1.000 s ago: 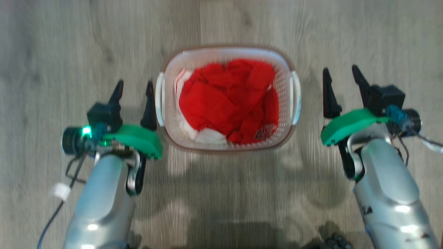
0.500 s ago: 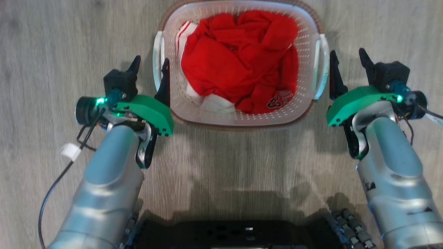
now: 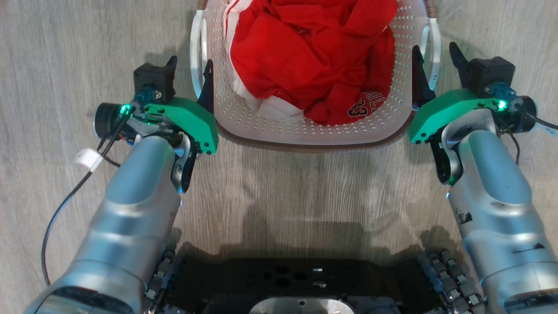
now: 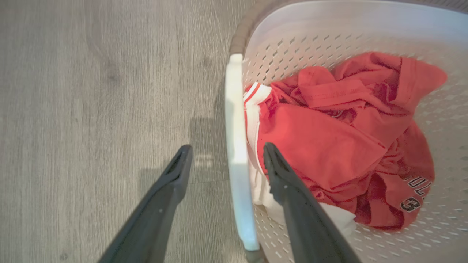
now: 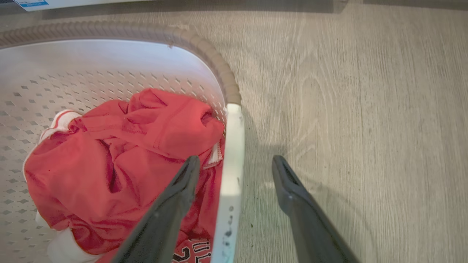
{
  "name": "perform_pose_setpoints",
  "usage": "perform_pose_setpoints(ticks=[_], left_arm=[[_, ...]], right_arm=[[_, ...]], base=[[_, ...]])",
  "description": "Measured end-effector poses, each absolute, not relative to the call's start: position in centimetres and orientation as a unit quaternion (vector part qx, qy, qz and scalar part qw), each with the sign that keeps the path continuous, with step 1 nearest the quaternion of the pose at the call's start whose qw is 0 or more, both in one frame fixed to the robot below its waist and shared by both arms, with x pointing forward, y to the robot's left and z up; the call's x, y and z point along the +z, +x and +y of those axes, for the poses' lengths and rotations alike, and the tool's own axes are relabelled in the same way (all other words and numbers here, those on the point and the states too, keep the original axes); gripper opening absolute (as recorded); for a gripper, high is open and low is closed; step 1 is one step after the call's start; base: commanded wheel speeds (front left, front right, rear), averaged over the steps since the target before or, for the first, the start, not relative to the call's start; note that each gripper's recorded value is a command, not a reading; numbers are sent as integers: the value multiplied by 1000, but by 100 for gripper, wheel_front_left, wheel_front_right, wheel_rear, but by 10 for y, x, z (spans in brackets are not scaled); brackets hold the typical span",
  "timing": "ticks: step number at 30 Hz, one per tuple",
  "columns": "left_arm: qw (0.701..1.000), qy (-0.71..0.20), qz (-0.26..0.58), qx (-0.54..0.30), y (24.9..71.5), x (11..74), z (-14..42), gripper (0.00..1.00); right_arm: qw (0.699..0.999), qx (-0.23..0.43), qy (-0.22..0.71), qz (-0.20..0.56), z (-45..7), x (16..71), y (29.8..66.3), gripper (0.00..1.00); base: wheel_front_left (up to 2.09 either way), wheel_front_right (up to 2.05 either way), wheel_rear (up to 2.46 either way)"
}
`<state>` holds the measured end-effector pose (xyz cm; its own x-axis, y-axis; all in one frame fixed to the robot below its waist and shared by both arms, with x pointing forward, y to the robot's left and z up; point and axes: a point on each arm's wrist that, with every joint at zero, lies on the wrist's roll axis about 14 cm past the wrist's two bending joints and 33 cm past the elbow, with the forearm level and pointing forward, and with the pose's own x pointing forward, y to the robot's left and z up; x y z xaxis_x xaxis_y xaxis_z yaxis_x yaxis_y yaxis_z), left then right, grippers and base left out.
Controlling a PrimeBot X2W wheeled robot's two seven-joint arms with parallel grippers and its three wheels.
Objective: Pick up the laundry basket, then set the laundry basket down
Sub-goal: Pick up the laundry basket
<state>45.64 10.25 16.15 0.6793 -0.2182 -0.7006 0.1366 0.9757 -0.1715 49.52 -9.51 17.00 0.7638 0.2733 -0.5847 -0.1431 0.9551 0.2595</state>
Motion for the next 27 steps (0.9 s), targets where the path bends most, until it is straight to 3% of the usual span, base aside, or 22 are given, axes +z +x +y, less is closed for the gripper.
perform_pose_setpoints(ticks=[25,26,27], left_arm=[[893,-36,431,-123,461,127,97,100],[892,-36,432,-124,460,126,96,98],[891,-37,434,-125,458,126,96,84]], right_arm=[[912,125,109,374,-76,120,492,100],[912,126,109,374,-75,120,492,100],[911,127,109,376,-75,119,491,100]], base=[[0,0,0],[0,0,0],[0,0,0]])
